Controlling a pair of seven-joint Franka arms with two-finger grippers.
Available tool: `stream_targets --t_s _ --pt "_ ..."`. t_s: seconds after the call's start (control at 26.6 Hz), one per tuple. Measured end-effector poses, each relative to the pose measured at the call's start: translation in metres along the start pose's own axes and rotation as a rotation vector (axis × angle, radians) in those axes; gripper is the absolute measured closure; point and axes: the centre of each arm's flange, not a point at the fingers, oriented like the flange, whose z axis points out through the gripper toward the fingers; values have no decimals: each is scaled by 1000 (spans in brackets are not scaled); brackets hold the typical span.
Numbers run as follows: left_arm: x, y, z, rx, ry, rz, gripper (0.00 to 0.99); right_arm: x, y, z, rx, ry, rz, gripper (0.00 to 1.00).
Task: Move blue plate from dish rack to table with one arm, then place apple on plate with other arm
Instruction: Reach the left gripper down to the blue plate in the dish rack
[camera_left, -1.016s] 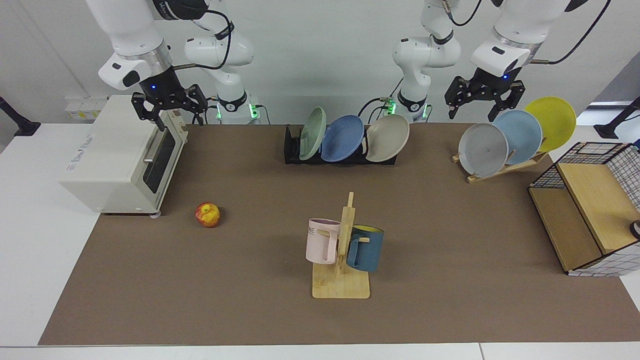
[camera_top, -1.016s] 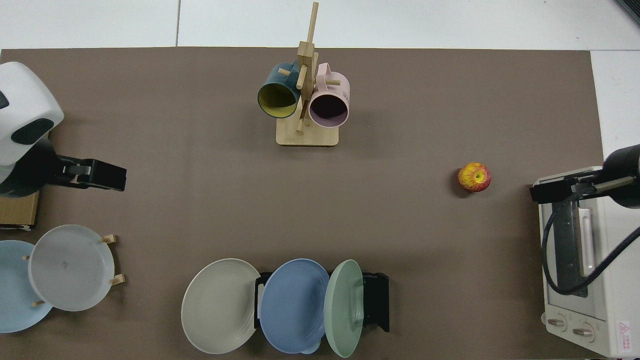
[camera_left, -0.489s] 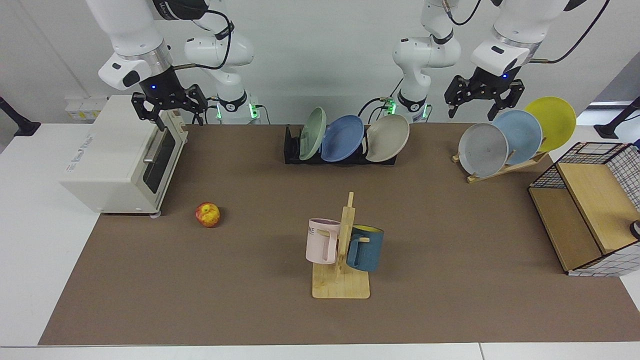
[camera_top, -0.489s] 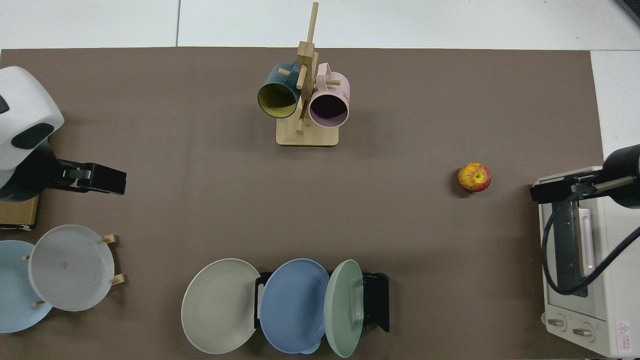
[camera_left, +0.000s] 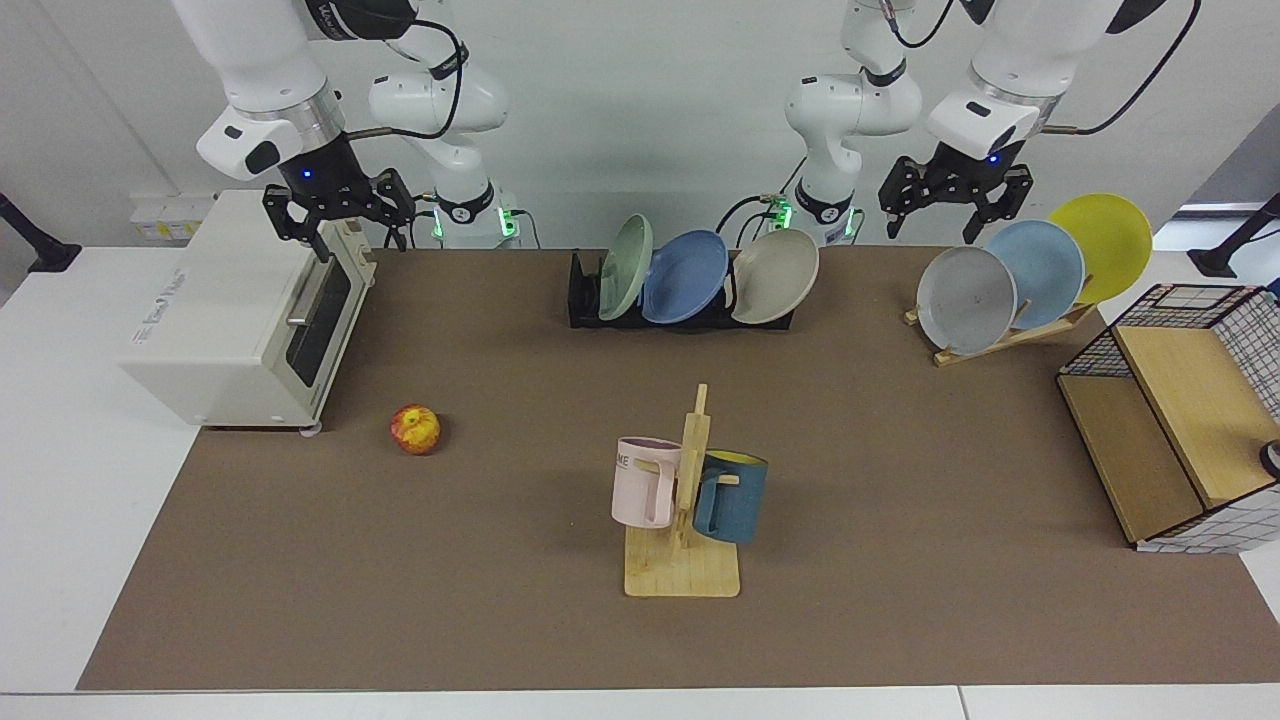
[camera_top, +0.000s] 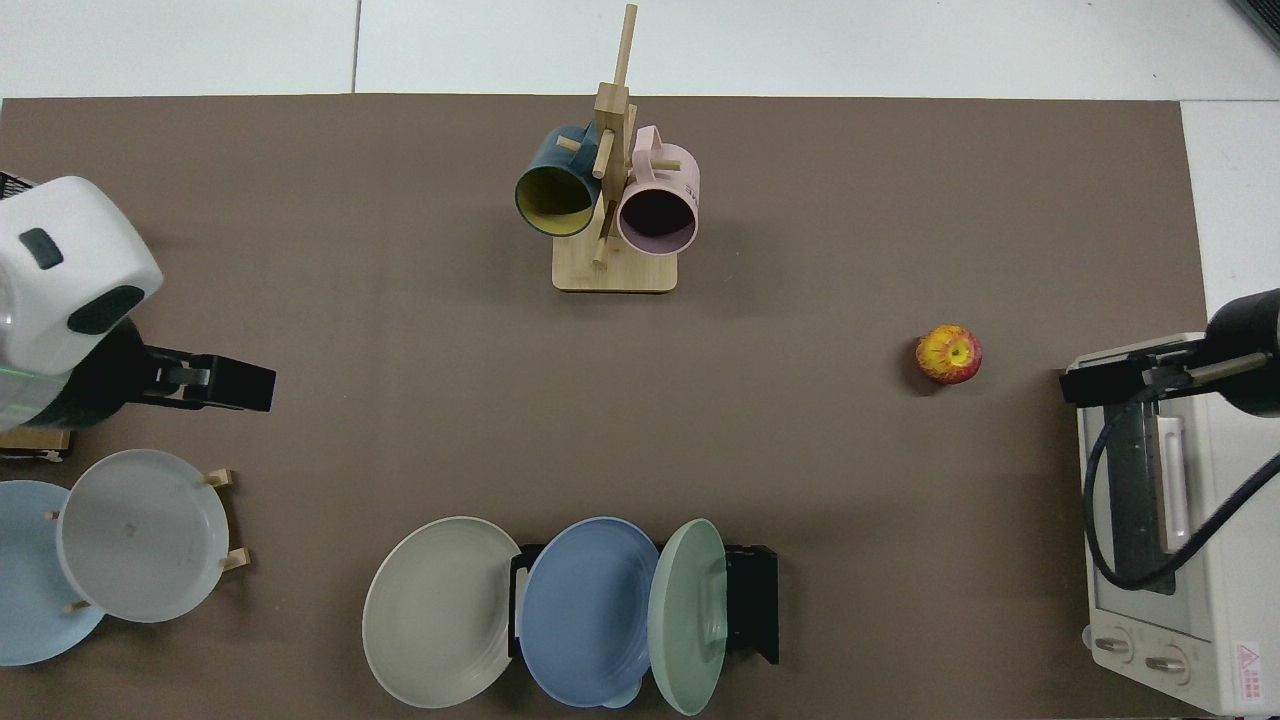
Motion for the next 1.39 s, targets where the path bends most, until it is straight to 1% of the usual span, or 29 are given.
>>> stream_targets --t_s 0.26,0.49,0.75,0.9,1.02,1.2,1.39 --pt "-6 26 44 -41 -43 35 0 0 0 0 0 0 0 0" --pt "-11 71 107 -62 -32 102 0 0 0 0 0 0 0 0" --pt "-42 97 160 -133 -54 113 0 0 0 0 0 0 0 0" --pt "-60 119 182 -184 -86 126 0 0 0 0 0 0 0 0" --pt "-71 138 198 -209 -95 144 0 0 0 0 0 0 0 0" --pt "-94 168 237 -220 -89 181 0 0 0 0 0 0 0 0" --pt "-113 185 262 -224 -106 200 0 0 0 0 0 0 0 0"
